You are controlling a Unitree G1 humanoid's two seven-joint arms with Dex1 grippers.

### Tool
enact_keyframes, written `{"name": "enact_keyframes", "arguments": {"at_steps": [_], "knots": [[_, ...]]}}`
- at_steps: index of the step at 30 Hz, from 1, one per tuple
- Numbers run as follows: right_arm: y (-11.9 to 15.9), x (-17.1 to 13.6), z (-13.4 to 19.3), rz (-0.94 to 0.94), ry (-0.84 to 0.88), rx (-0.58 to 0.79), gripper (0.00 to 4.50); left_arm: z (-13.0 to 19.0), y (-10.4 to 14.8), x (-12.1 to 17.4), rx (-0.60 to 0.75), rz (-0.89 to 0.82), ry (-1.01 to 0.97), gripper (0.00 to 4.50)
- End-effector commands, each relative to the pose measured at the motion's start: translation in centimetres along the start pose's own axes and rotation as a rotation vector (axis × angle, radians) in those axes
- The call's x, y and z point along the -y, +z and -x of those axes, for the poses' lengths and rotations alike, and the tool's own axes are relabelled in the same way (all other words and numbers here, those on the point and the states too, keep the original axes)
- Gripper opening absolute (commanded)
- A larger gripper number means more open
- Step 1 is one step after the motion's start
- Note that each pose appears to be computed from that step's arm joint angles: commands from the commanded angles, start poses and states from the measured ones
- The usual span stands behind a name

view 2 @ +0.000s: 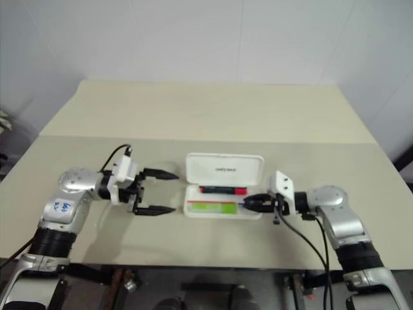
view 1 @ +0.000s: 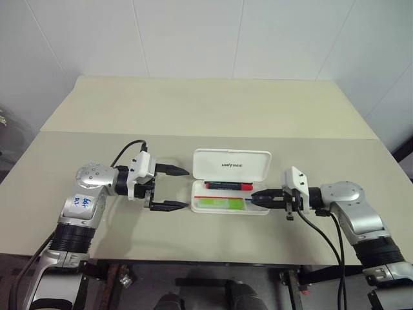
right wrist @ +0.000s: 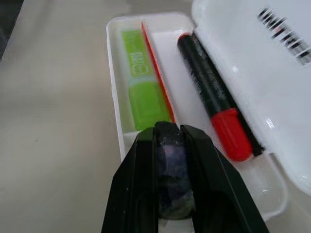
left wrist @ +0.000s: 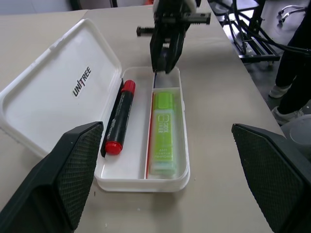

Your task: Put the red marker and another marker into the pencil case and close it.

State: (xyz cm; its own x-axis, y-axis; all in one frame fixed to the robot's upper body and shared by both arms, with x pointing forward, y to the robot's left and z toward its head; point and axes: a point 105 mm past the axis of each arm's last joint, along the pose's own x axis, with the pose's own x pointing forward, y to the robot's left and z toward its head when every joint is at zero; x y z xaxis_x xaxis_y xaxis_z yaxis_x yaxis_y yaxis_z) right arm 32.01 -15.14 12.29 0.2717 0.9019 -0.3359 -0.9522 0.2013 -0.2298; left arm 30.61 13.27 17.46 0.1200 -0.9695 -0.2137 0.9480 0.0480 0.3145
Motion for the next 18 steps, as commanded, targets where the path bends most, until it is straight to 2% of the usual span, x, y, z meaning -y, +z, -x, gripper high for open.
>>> {"name": "enact_keyframes", "arguments": {"at_steps": [1, 4, 10, 15, 16, 18], "knots": [[0.1, 0.2, -0.1, 0.023, 0.028, 0.005, 0.40, 0.4, 0.9, 0.4, 0.020, -0.029, 0.012, 4.50], [-0.1, 0.1, -0.3, 0.019, 0.044, 0.007, 0.40, 0.5, 0.9, 0.5, 0.021, -0.026, 0.022, 4.50], [-0.4, 0.7, -0.2, 0.028, 0.026, 0.007, 2.39, 0.6, 1.1, 0.4, 0.020, -0.028, 0.029, 4.50], [1.1, 1.3, -0.2, 0.064, 0.014, 0.044, 4.20, 0.6, 1.1, 0.2, 0.021, -0.031, 0.030, 4.50], [1.6, 1.4, -0.1, 0.074, 0.008, 0.059, 4.47, 0.5, 1.1, 0.1, 0.022, -0.030, 0.029, 4.50], [2.6, 1.5, 0.1, 0.090, -0.001, 0.081, 4.47, 0.5, 1.0, 0.1, 0.022, -0.029, 0.028, 4.50]]}}
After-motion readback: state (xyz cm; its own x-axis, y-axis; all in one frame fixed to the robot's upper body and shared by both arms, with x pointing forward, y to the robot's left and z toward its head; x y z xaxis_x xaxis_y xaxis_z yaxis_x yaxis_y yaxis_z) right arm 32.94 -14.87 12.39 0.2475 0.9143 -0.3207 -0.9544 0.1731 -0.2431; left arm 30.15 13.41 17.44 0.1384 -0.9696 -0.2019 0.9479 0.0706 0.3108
